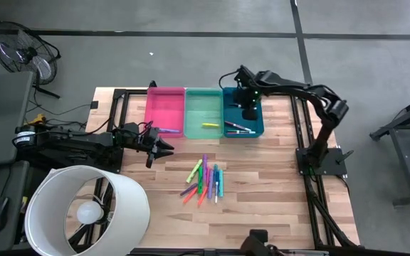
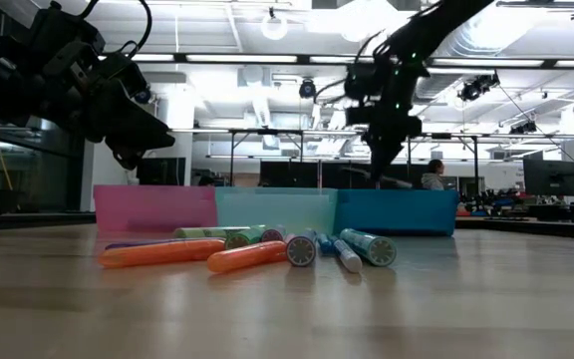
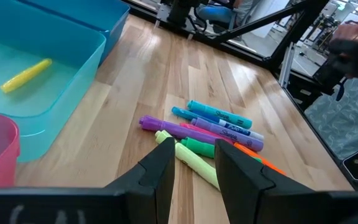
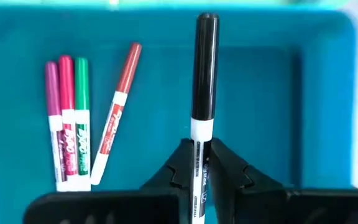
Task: Pick & Place Markers
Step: Put the black highlighter into the blue bin
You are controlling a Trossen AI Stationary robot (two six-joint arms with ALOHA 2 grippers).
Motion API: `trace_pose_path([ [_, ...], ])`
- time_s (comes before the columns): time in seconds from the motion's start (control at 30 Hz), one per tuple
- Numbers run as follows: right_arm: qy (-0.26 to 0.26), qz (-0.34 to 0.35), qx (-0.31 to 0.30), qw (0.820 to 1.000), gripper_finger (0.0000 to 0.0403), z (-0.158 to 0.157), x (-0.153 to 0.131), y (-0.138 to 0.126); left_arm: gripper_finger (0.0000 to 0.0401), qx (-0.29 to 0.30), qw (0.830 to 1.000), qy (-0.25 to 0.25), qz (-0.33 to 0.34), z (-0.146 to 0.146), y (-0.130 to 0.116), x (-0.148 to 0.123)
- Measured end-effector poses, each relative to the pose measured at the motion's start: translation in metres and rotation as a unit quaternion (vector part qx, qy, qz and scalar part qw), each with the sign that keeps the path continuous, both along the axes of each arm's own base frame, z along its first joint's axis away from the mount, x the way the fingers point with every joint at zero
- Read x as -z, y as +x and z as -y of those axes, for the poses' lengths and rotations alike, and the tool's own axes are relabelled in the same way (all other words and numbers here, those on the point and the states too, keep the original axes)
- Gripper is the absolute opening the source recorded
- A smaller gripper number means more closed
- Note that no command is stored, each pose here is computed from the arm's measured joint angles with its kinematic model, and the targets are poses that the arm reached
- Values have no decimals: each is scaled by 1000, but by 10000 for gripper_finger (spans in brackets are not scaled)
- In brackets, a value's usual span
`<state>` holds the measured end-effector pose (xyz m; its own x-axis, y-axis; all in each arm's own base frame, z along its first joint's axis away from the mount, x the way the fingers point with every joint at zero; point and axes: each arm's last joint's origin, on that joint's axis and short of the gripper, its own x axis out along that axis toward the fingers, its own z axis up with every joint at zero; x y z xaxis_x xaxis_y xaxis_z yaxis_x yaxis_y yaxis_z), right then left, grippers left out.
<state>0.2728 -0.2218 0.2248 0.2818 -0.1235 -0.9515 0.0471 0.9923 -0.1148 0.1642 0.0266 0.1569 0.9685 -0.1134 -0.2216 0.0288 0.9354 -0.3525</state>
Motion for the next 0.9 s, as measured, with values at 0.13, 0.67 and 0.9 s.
trace_pose_path([
  [0.13,15,-21,-10,1000,19,3,18,5,111,0,1000,0,0,0,0,0],
  [0.67,52,-71,-48,995,17,-13,52,25,111,-3,1000,1,0,0,0,0],
  [0.9,61,-71,-52,994,28,-30,53,36,111,-3,1000,1,0,0,0,0],
])
